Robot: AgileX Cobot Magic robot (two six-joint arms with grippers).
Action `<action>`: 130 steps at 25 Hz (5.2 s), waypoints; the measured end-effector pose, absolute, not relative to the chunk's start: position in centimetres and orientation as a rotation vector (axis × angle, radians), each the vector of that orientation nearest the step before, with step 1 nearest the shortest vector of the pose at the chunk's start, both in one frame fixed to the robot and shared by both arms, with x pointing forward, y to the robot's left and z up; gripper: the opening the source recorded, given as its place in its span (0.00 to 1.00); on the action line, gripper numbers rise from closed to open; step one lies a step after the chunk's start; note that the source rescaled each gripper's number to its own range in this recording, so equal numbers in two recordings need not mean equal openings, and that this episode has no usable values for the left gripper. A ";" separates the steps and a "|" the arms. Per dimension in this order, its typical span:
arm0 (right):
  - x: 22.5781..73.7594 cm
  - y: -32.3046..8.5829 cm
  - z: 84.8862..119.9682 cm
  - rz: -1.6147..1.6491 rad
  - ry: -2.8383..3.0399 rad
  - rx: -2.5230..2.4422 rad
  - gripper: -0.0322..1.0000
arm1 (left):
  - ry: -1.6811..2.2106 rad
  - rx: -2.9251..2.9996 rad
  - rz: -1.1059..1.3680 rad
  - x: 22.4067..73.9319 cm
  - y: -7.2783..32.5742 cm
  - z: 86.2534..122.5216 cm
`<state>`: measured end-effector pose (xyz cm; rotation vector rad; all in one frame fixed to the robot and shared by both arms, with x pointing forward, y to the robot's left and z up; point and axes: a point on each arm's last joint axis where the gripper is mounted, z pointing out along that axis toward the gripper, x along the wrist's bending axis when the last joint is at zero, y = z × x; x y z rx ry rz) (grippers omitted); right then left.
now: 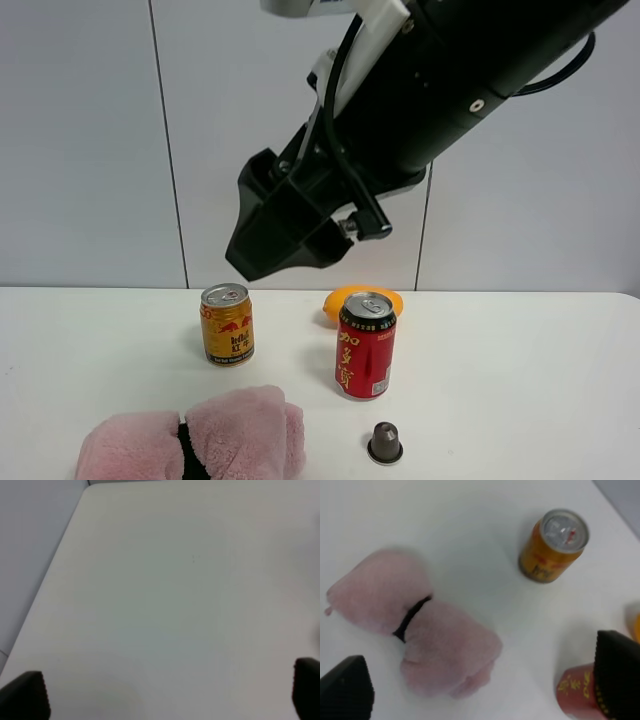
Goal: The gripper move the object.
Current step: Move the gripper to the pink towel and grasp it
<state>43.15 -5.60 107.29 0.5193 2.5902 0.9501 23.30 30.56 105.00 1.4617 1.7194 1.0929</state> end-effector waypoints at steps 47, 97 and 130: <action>43.2 3.7 100.7 0.462 2.897 0.379 0.82 | 1.719 1.462 1.093 23.3 30.6 105.0; 45.6 6.1 91.0 0.308 2.865 0.099 0.79 | 1.719 1.462 1.093 23.3 30.6 105.0; 47.1 5.8 89.2 0.278 2.824 0.048 0.04 | 1.719 1.462 1.093 23.3 30.6 105.0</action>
